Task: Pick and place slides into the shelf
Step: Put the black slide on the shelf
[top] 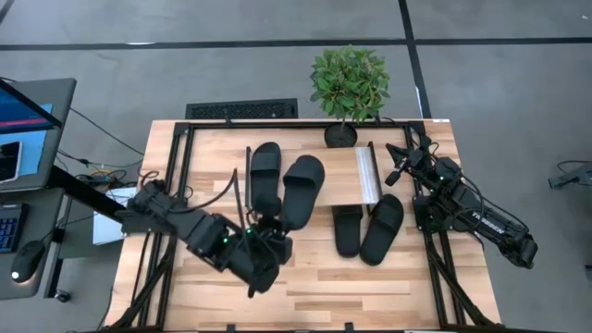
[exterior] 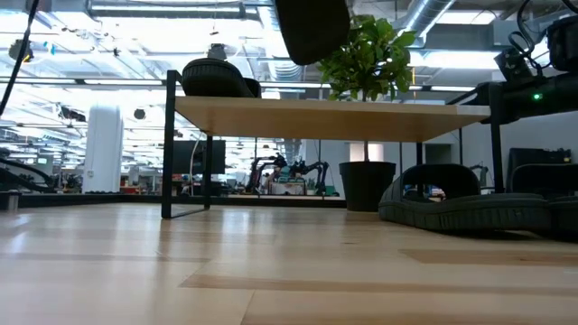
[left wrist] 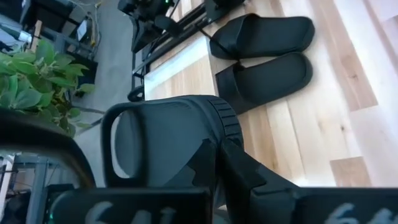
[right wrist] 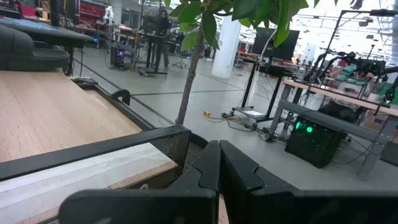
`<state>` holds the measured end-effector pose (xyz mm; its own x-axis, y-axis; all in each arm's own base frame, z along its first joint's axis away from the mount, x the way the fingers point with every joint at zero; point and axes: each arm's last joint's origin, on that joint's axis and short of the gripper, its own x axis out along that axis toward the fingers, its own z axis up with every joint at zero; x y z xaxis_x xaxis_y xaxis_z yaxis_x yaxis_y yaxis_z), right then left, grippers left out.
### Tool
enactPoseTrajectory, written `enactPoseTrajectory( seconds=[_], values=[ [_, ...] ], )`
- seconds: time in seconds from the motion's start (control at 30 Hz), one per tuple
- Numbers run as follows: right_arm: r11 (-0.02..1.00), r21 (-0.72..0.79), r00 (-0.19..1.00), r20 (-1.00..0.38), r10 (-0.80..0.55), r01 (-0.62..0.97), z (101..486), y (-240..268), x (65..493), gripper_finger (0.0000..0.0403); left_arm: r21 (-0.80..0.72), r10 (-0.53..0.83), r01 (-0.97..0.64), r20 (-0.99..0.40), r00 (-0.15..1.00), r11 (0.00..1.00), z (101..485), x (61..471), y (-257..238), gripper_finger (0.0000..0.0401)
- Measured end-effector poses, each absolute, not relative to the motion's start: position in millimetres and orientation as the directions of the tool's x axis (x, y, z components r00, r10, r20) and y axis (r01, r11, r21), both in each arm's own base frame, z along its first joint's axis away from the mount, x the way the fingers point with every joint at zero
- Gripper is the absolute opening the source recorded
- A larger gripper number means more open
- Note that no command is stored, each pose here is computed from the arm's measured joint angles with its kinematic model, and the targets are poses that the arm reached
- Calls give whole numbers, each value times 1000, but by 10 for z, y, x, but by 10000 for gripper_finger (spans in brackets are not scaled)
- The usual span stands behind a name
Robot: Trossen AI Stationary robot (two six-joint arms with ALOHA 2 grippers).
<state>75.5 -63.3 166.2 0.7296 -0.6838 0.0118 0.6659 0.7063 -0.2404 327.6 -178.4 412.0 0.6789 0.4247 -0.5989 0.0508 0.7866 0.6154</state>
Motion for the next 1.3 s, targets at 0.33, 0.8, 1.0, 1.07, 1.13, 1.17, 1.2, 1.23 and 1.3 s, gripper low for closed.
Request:
enactPoseTrajectory(
  seconds=[0.33,0.8,1.0,1.07,1.13,1.17,1.2,1.23,1.3],
  values=[
    [706,-240,729,12,-684,666,1662,-633,755,0,601,440,51,-637,633,797,4120,3439,-1447,0],
    [706,-240,729,11,-684,666,1661,-633,755,0,612,491,34,-666,562,790,4094,3511,-1143,0],
    [706,-240,729,11,-684,666,1661,-633,755,0,620,510,43,-681,525,783,4033,3523,-1078,0],
    [706,-240,729,11,-684,666,1661,-633,755,0,622,514,49,-686,515,781,3996,3534,-1074,0],
    [706,-240,729,11,-684,666,1660,-633,755,0,626,519,57,-691,504,778,3948,3546,-1075,0],
    [706,-240,730,11,-684,666,1661,-633,755,0,626,519,62,-694,498,778,3927,3551,-1074,0],
    [706,-240,729,11,-684,666,1661,-633,755,0,623,516,65,-698,496,779,3911,3559,-1075,0],
    [706,-241,729,11,-684,666,1661,-633,755,0,622,515,66,-699,497,781,3901,3565,-1078,0],
    [706,-240,729,12,-684,666,1661,-633,755,0,617,509,68,-703,497,784,3896,3568,-1080,0]
  ],
)
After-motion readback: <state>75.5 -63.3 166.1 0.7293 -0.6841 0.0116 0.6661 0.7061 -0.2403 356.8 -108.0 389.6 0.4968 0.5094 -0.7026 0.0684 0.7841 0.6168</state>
